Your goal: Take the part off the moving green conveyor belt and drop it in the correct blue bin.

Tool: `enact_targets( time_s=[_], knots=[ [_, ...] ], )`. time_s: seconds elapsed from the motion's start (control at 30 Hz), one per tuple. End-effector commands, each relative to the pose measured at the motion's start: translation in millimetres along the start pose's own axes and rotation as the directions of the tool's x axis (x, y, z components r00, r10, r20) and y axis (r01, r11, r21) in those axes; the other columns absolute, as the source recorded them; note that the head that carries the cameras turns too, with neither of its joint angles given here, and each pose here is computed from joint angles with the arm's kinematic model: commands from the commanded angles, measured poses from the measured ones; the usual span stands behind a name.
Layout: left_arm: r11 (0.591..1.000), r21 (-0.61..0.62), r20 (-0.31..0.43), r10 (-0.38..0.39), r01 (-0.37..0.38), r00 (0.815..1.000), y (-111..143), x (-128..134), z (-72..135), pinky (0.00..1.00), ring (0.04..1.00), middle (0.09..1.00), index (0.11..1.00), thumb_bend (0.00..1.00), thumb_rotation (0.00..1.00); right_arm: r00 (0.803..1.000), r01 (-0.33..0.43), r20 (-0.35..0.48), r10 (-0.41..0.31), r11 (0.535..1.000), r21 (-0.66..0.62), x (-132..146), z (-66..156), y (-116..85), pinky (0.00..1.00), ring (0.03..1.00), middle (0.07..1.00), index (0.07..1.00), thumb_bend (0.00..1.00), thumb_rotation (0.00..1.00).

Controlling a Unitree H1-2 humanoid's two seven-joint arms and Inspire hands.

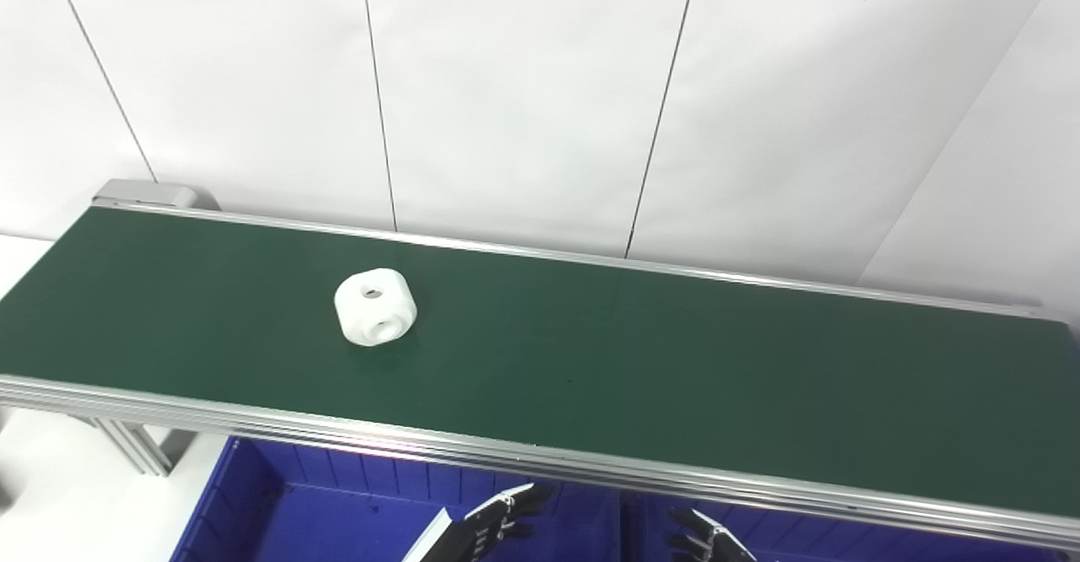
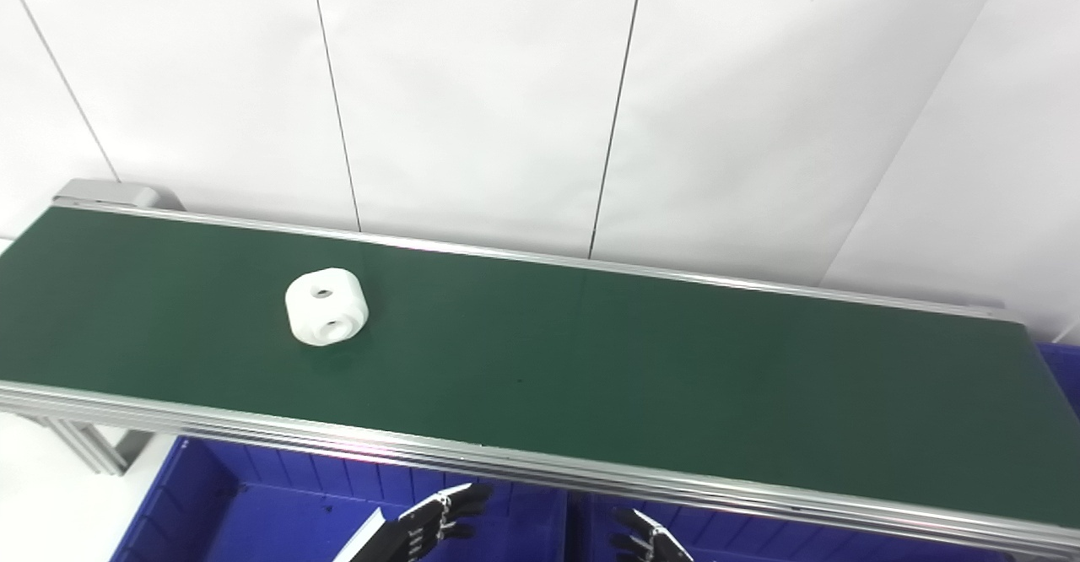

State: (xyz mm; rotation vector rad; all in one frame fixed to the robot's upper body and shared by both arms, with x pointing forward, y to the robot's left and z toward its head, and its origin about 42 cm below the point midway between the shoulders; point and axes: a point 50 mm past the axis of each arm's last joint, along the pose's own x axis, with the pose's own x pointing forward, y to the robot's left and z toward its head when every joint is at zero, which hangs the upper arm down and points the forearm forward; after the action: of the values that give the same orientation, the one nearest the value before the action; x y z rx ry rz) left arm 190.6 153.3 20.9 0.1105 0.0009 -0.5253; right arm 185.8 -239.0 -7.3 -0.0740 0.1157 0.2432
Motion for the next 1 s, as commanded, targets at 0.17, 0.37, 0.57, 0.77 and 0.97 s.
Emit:
enact_targets(
  time_s=[0.17, 0.37, 0.57, 0.77, 0.97],
  knots=[
    [0.999, 0.032, 0.110, -0.027, 0.024, 0.994, 0, 9, 24, 0.80, 0.872, 0.887, 0.841, 0.93, 0.64, 0.997, -0.017, 0.076, 0.019, 1.000, -0.021, 7, 9, -1, 0.76, 0.809, 0.881, 0.820, 0.78, 1.00],
    [0.997, 0.039, 0.269, -0.073, 0.065, 0.960, 0, 11, 68, 0.75, 0.833, 0.852, 0.815, 0.94, 0.62, 0.997, -0.029, 0.076, 0.029, 1.000, -0.008, 9, 8, 3, 0.75, 0.807, 0.882, 0.813, 0.78, 1.00],
    [0.994, 0.097, 0.425, -0.080, 0.042, 0.901, 13, 21, 125, 0.73, 0.835, 0.852, 0.811, 0.98, 0.62, 0.996, -0.040, 0.079, 0.041, 0.999, -0.014, 12, 9, 5, 0.75, 0.809, 0.878, 0.812, 0.76, 1.00],
    [0.956, 0.281, 0.530, -0.084, -0.082, 0.844, 47, 47, 174, 0.74, 0.838, 0.851, 0.806, 0.99, 0.59, 0.996, -0.048, 0.075, 0.050, 0.999, -0.025, 18, 8, 7, 0.77, 0.825, 0.881, 0.823, 0.76, 1.00],
    [0.832, 0.502, 0.508, -0.064, -0.235, 0.859, 84, 80, 196, 0.79, 0.875, 0.876, 0.845, 0.91, 0.59, 0.996, -0.045, 0.072, 0.047, 0.998, -0.035, 22, 8, 10, 0.76, 0.823, 0.879, 0.814, 0.80, 1.00]
  ],
)
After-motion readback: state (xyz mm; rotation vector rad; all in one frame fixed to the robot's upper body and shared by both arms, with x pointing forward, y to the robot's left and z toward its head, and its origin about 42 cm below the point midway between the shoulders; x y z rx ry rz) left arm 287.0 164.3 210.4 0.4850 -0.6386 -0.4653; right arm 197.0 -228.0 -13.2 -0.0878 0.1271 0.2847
